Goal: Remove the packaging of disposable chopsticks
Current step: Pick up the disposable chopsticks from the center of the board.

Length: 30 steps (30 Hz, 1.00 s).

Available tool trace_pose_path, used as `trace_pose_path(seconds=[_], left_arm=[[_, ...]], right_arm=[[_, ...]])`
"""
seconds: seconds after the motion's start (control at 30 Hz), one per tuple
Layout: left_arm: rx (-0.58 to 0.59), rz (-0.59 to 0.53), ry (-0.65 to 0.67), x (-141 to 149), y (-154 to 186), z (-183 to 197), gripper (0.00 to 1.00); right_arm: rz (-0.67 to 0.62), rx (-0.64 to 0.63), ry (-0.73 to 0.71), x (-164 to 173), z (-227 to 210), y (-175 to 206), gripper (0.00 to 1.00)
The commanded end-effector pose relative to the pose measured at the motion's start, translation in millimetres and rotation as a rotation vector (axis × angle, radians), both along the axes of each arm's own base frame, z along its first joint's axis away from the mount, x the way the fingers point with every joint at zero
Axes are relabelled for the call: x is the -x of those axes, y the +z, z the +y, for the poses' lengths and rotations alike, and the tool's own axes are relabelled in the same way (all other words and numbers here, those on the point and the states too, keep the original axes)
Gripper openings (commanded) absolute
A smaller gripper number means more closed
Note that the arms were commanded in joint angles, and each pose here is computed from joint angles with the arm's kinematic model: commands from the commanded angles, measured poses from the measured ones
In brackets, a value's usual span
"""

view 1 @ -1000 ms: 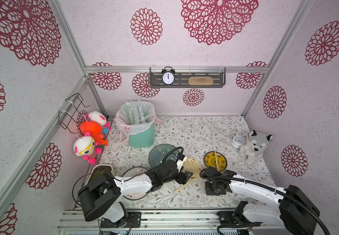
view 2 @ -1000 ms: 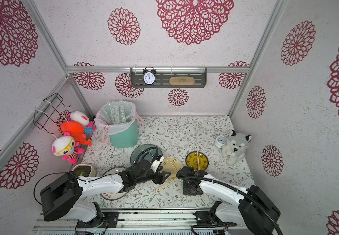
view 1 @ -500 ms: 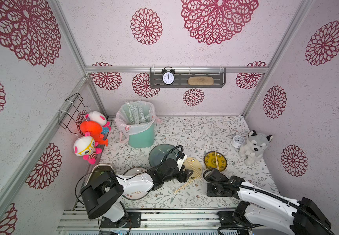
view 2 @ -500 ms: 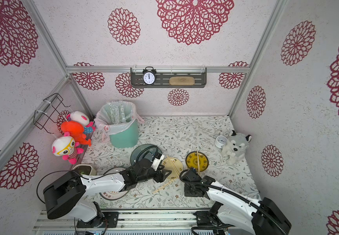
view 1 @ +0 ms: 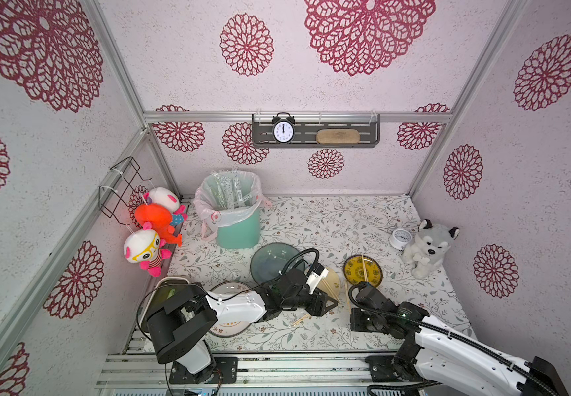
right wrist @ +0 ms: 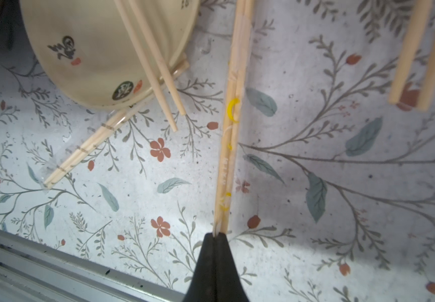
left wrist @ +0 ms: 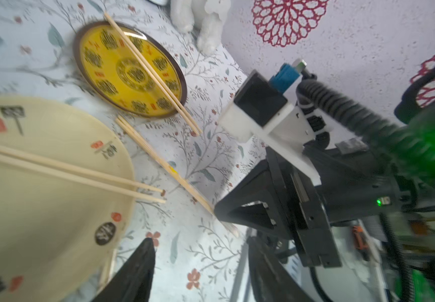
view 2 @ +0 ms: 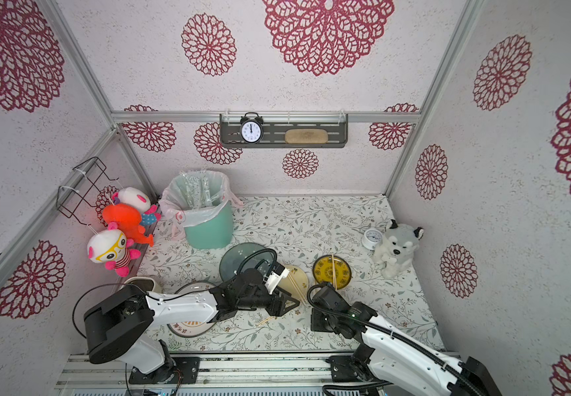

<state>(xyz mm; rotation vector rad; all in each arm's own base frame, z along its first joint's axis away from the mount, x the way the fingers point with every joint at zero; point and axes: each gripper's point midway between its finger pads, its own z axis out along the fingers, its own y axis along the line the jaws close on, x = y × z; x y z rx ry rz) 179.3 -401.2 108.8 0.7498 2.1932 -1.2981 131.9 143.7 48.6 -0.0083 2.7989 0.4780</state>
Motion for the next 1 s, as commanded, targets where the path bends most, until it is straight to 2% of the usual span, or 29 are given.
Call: trace_pose_path(seconds=[0.0, 0.1, 0.2, 0.27, 0.43, 0.7, 0.83, 0.87, 0.97], left_arm=[[0.071, 0.185, -0.085, 25, -13, -17, 0.62], [0.039, 0.214, -0.053, 25, -30, -20, 0.75], [0.009, 0.205, -0.055, 35, -30, -25, 0.85], [-0.022, 0.213, -0.055, 40, -34, -28, 0.89], [-0.001, 0.265, -0.055, 44, -36, -39, 0.98], [-0.018, 0.384, 0.031, 34, -61, -52, 0.98], [0.034, 0.409, 0.047, 30, -55, -62, 0.99], [0.013, 0.426, 0.06, 30, -69, -62, 1.0], [0.007, 0.45, 0.045, 34, -73, -72, 0.96]], right_arm=[[0.04, -0.002, -0.026, 7, -5, -2, 0.0], [0.038, -0.01, -0.012, 7, -3, -2, 0.0], [0.029, -0.003, -0.006, 7, -5, 0, 0.0], [0.029, -0.005, -0.002, 8, -6, 1, 0.0], [0.016, -0.022, 0.005, 10, -7, 7, 0.0], [0.013, -0.079, 0.01, 16, -4, 5, 0.0], [0.024, -0.085, 0.016, 19, -3, -3, 0.0], [0.027, -0.095, 0.023, 20, -1, -4, 0.0], [0.013, -0.123, 0.031, 18, 3, -1, 0.0]])
